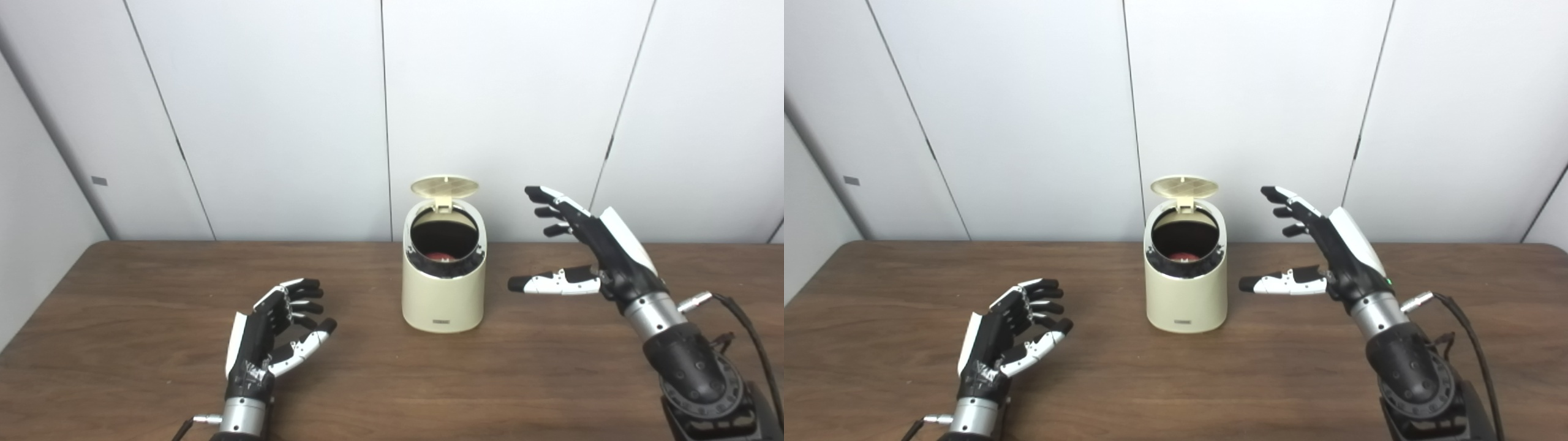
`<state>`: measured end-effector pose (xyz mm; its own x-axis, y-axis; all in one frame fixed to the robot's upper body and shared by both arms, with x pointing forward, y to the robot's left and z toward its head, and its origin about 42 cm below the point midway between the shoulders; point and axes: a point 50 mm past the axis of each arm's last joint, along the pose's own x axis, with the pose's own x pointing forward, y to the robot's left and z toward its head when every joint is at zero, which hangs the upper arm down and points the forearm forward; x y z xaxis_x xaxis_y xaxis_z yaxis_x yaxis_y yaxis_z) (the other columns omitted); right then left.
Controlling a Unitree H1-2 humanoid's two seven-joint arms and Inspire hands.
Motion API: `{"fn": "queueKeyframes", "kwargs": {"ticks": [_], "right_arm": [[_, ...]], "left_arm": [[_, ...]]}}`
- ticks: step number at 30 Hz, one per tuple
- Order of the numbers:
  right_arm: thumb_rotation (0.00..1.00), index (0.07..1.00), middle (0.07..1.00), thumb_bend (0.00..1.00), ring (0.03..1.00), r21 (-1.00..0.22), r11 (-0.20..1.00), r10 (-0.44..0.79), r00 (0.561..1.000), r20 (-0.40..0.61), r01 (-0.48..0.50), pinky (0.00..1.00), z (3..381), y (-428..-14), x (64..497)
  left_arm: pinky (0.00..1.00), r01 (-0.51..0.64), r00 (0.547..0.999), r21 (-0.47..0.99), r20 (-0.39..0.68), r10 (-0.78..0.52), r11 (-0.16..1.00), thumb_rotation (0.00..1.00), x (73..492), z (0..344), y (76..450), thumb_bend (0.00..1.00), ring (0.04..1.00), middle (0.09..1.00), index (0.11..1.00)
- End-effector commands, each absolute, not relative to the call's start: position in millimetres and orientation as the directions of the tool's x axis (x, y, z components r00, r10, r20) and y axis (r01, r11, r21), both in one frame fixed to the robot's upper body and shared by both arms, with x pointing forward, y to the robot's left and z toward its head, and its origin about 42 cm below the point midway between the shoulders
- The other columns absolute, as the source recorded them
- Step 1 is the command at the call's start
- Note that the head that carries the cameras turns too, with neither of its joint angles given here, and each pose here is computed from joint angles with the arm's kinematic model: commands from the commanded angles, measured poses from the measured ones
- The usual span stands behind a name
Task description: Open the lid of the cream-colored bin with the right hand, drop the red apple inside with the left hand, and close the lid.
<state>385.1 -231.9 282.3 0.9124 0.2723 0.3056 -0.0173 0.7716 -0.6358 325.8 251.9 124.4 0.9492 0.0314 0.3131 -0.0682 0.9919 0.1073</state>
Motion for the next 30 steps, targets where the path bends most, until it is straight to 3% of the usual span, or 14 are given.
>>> {"fn": "queueKeyframes", "kwargs": {"ticks": [1,9,14,18,25,30], "right_arm": [[0.24,0.889,0.910,0.78,0.879,-0.658,0.753,0.319,0.863,0.391,0.020,0.78,316,-227,392],[0.28,0.879,0.884,0.82,0.854,-0.741,0.672,0.394,0.837,0.380,0.020,0.73,357,-199,414],[0.49,0.902,0.891,0.75,0.869,-0.813,0.582,0.464,0.825,0.322,-0.009,0.73,374,-183,429],[0.59,0.909,0.920,0.71,0.914,-0.873,0.488,0.489,0.830,0.267,-0.007,0.80,382,-171,430],[0.62,0.867,0.897,0.70,0.910,-0.908,0.419,0.508,0.834,0.215,-0.021,0.81,382,-158,433],[0.59,0.813,0.848,0.71,0.867,-0.907,0.419,0.549,0.809,0.208,-0.051,0.77,379,-158,432]], "left_arm": [[0.49,-0.068,0.952,0.111,0.304,0.031,0.991,0.03,315,114,250,0.58,0.600,0.675,0.694],[0.52,-0.053,0.967,0.092,0.253,0.029,0.994,0.00,309,100,242,0.57,0.604,0.673,0.693],[0.54,-0.049,0.970,0.103,0.244,0.023,0.993,0.00,308,96,239,0.57,0.607,0.671,0.693],[0.55,-0.048,0.970,0.105,0.242,0.021,0.993,0.00,308,95,238,0.57,0.609,0.668,0.694],[0.56,-0.046,0.967,0.085,0.254,0.023,0.995,0.00,310,97,237,0.57,0.621,0.666,0.693],[0.56,-0.052,0.967,0.091,0.254,0.028,0.994,0.00,311,98,237,0.57,0.623,0.664,0.692]]}}
